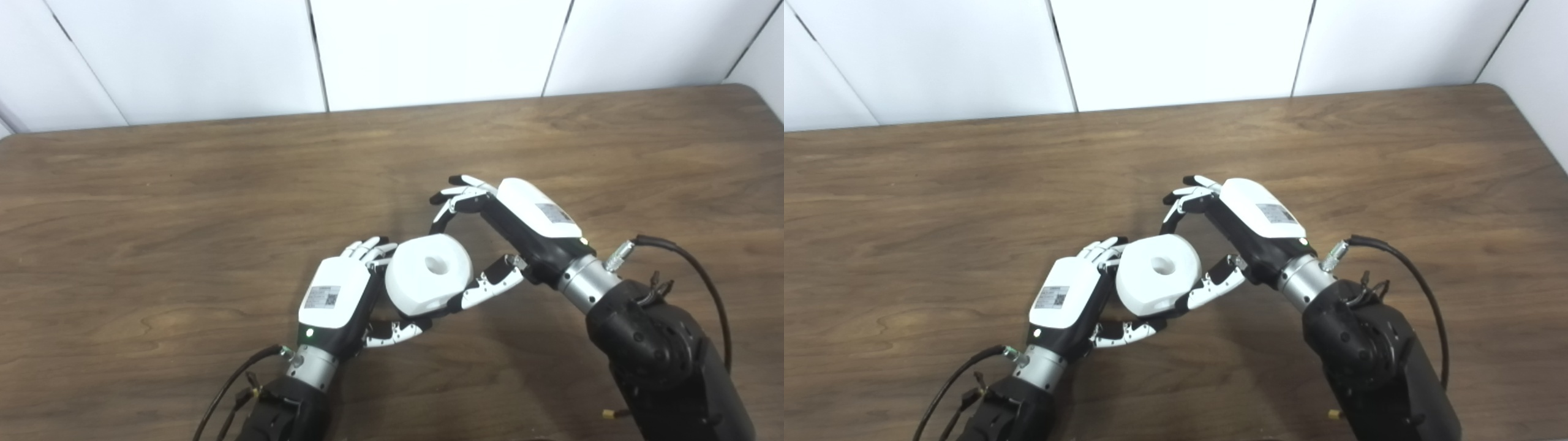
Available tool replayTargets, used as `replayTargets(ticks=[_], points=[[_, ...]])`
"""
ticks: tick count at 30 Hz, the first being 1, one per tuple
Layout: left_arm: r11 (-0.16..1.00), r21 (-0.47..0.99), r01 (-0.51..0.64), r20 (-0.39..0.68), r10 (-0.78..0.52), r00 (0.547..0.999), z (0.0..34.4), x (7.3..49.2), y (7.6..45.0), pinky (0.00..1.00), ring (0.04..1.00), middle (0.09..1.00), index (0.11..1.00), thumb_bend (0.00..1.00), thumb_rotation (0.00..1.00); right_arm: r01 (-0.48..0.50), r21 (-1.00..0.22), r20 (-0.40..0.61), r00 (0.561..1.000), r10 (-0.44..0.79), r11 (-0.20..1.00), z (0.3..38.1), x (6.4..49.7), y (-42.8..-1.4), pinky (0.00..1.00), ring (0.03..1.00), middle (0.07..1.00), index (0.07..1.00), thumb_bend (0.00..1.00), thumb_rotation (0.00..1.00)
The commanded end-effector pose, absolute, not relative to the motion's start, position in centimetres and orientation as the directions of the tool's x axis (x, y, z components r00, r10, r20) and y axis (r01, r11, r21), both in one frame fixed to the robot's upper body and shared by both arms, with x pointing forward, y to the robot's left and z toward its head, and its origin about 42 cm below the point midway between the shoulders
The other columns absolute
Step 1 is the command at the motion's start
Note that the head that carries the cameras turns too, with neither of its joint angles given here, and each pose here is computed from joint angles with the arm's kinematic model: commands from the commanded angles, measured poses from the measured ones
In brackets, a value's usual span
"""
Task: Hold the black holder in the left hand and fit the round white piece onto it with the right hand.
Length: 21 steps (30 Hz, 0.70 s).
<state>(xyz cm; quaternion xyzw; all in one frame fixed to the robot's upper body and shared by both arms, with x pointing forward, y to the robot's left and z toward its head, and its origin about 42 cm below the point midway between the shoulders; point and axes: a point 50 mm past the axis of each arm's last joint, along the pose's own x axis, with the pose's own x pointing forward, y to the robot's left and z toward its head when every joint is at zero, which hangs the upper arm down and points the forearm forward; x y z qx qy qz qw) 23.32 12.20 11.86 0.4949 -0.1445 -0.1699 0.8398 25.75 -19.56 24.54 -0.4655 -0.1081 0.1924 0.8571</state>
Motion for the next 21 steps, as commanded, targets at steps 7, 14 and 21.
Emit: replayTargets(ticks=[7, 14, 21], points=[[0.398, 0.899, 0.186, 0.016, -0.452, 0.892, 11.1, 23.0, 12.1, 0.88, 0.89, 0.819, 0.488, 0.52, 0.05, -0.181, -0.863, 0.05, 0.899, 0.436, 0.472, 26.0, 26.2, -19.9, 0.78, 0.929, 0.815, 0.483, 0.52, 0.13], [0.4, 0.897, 0.189, 0.013, -0.452, 0.892, 11.0, 23.1, 12.1, 0.88, 0.89, 0.819, 0.488, 0.52, 0.05, -0.143, -0.862, 0.096, 0.895, 0.435, 0.486, 27.0, 26.2, -20.2, 0.78, 0.93, 0.812, 0.483, 0.52, 0.13], [0.403, 0.895, 0.19, 0.015, -0.453, 0.891, 10.9, 23.1, 12.1, 0.88, 0.888, 0.819, 0.488, 0.52, 0.05, -0.097, -0.859, 0.15, 0.891, 0.428, 0.502, 28.5, 26.0, -20.1, 0.77, 0.925, 0.807, 0.482, 0.52, 0.13]])
